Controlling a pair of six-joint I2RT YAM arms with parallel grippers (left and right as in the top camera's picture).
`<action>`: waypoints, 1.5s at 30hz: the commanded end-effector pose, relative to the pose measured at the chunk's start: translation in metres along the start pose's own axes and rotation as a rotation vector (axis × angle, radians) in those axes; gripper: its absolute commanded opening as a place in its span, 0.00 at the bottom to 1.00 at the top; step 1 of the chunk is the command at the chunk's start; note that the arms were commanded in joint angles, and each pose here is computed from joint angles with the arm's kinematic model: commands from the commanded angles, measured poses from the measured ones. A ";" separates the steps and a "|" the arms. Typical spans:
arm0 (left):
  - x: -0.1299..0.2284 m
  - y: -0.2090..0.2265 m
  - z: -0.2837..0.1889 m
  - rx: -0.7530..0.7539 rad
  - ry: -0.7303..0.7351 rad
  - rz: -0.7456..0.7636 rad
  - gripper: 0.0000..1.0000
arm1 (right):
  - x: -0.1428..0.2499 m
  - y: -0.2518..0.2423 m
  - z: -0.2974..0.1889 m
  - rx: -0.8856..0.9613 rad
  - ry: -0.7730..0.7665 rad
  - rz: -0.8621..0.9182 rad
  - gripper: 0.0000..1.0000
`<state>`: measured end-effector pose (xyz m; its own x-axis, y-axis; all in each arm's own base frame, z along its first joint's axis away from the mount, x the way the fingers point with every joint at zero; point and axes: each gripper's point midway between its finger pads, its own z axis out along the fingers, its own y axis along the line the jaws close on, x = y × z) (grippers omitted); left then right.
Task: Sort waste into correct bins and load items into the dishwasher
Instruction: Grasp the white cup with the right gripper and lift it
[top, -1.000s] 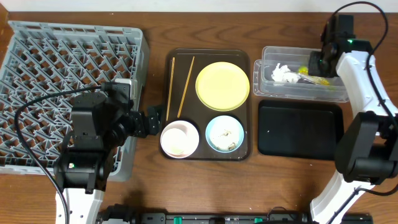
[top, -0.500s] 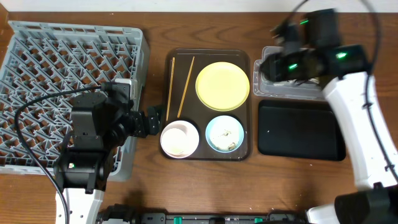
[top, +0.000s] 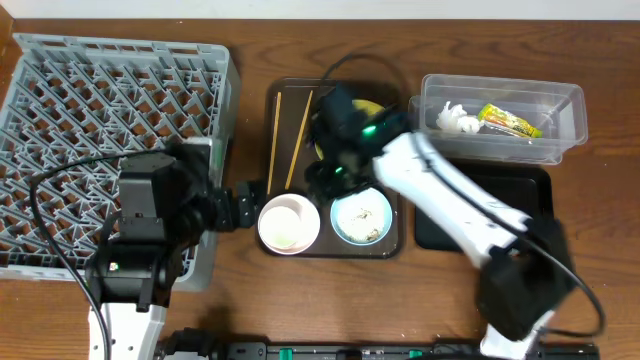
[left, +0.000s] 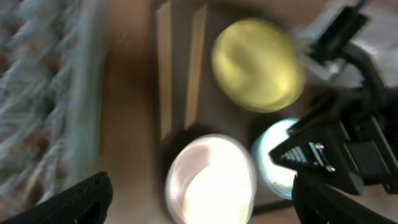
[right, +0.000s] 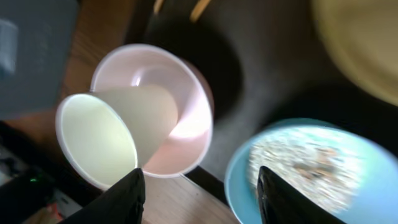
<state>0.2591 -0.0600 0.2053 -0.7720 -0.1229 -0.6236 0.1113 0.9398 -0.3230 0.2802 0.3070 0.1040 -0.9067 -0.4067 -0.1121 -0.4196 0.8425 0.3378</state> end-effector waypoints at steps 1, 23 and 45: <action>0.006 0.060 -0.017 -0.331 -0.003 -0.162 0.92 | 0.011 0.012 0.026 -0.007 0.064 -0.006 0.54; 0.019 0.082 -0.026 -0.406 0.008 -0.348 0.93 | -0.007 0.024 0.009 -0.082 -0.023 -0.203 0.46; 0.027 0.074 -0.009 -0.342 0.092 -0.392 0.91 | 0.026 0.039 0.071 0.026 0.009 -0.208 0.23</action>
<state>0.2384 0.0128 0.1632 -0.7733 -0.4636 -0.4326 -0.4040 0.8860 -0.2273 0.2364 0.3635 0.0758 -0.7304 -0.6449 -0.2250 -0.6808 0.6605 0.3167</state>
